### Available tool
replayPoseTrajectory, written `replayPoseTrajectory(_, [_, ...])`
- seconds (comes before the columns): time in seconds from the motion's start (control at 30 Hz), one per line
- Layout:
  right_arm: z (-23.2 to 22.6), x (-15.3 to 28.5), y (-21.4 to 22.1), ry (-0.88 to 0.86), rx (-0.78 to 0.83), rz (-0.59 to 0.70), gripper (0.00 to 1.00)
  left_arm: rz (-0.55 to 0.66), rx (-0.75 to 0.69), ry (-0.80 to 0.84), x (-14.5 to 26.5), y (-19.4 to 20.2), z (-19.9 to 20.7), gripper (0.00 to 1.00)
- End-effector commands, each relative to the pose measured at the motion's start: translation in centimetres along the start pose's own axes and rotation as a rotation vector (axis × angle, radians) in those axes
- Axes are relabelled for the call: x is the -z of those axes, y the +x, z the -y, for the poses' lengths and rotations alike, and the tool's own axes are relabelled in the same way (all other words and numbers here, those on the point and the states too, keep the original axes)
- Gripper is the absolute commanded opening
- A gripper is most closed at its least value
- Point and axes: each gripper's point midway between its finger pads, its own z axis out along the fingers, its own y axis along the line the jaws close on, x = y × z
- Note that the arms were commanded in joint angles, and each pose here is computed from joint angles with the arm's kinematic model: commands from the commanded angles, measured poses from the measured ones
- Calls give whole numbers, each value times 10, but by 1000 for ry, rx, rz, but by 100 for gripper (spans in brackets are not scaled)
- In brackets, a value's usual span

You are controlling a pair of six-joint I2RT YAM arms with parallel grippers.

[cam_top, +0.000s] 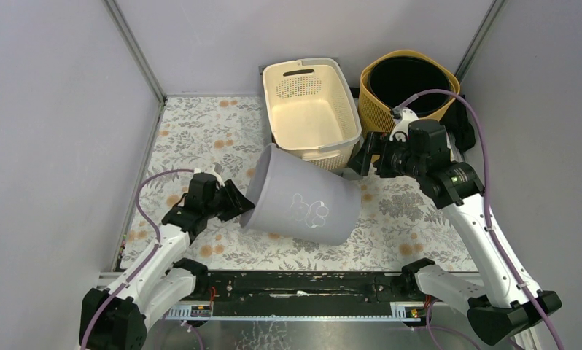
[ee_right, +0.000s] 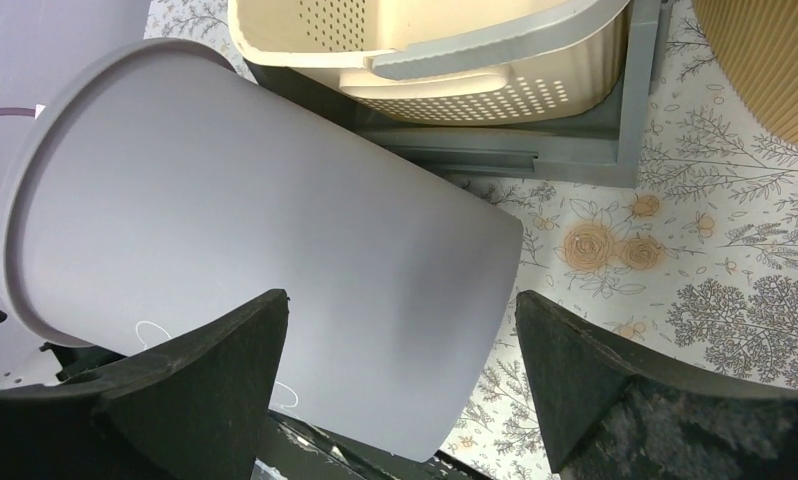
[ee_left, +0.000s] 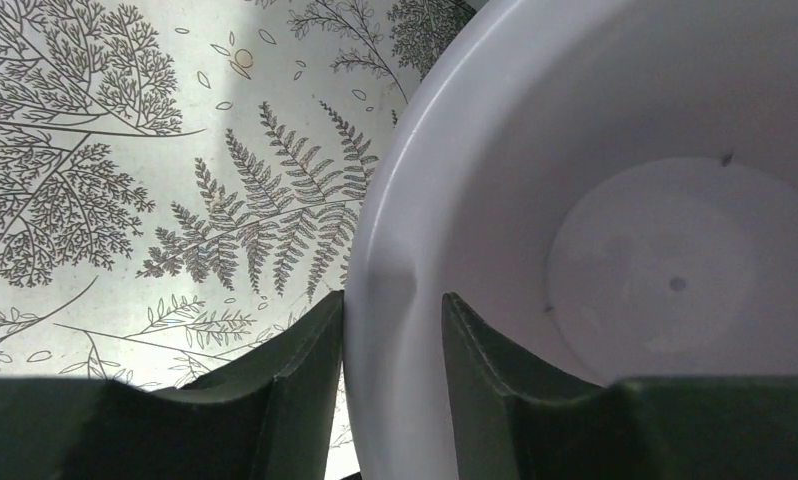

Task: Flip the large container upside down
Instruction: Place the container at the center of the board.

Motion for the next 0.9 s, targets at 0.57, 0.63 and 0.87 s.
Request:
replayPoseTrajectory(0.57, [-7, -12, 1, -52, -5, -6, 91, 40, -36, -47, 7, -17, 3, 87])
replayPoseTrajectory(0.63, [-7, -12, 1, -51, -7, -6, 91, 47, -33, -60, 10, -20, 4, 87])
replayPoseTrajectory(0.87, [-7, -15, 5, -61, -12, -17, 91, 133, -24, -35, 33, -38, 21, 87])
